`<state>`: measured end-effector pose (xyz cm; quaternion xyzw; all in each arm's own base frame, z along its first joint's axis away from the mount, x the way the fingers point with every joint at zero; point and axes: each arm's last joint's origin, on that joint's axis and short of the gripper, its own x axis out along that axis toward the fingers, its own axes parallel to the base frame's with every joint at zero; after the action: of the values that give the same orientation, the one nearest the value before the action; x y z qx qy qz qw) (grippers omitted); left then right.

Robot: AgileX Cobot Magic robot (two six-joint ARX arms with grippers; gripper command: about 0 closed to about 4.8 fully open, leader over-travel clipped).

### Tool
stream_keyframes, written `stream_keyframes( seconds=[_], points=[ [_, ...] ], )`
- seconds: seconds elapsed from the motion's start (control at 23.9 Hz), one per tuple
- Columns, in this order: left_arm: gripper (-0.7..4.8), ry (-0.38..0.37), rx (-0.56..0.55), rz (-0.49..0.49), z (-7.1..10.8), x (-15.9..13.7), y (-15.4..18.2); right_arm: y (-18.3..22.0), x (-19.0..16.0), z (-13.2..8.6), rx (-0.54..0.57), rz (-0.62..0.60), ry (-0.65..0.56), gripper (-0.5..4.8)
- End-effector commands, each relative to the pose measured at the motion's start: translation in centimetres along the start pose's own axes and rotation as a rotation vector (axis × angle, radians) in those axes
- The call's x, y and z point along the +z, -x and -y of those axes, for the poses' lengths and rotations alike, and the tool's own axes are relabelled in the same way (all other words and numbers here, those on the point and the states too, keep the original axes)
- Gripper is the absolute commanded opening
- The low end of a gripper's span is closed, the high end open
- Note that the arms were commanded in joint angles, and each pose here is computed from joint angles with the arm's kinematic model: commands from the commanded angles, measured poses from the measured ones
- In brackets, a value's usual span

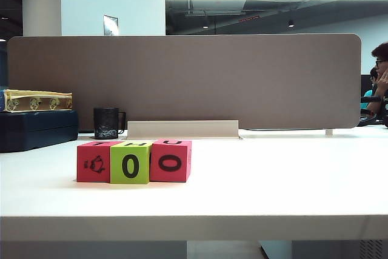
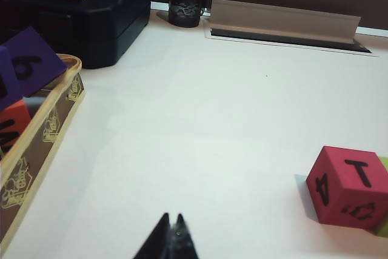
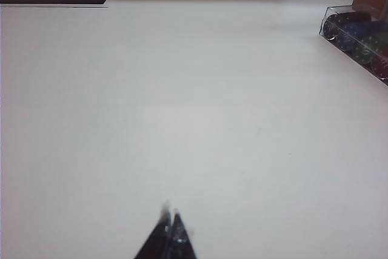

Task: Select the appropriate blocks from the scattered letter blocks on the table and arrange them in a row to spell out "THU".

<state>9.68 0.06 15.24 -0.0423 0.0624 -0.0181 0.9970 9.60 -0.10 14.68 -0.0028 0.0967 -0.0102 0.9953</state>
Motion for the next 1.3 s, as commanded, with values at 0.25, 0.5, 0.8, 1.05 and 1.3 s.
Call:
stream_keyframes(
  seconds=[0.25,0.5,0.8,1.05,1.3],
  points=[
    [-0.05,-0.047,0.009,-0.054,-0.05,-0.47,0.03,0.0,-0.03,0.0,0.002,0.014,-0.005,-0.05],
    [-0.05,-0.05,0.009,-0.054,-0.05,-0.45,0.03,0.0,-0.03,0.0,0.002,0.014,-0.005,-0.05],
    [-0.05,-0.071,0.009,-0.057,-0.05,-0.49,0.03,0.0,-0.03,0.0,0.002,0.014,-0.005,-0.05],
    [-0.05,-0.087,0.008,-0.055,-0.05,-0.47,0.03,0.0,-0.03,0.0,0.002,0.014,-0.005,-0.05],
    [-0.05,-0.087,0.008,-0.053,-0.05,-0.45,0.03,0.0,-0.03,0.0,0.002,0.014,-0.005,-0.05]
  ],
)
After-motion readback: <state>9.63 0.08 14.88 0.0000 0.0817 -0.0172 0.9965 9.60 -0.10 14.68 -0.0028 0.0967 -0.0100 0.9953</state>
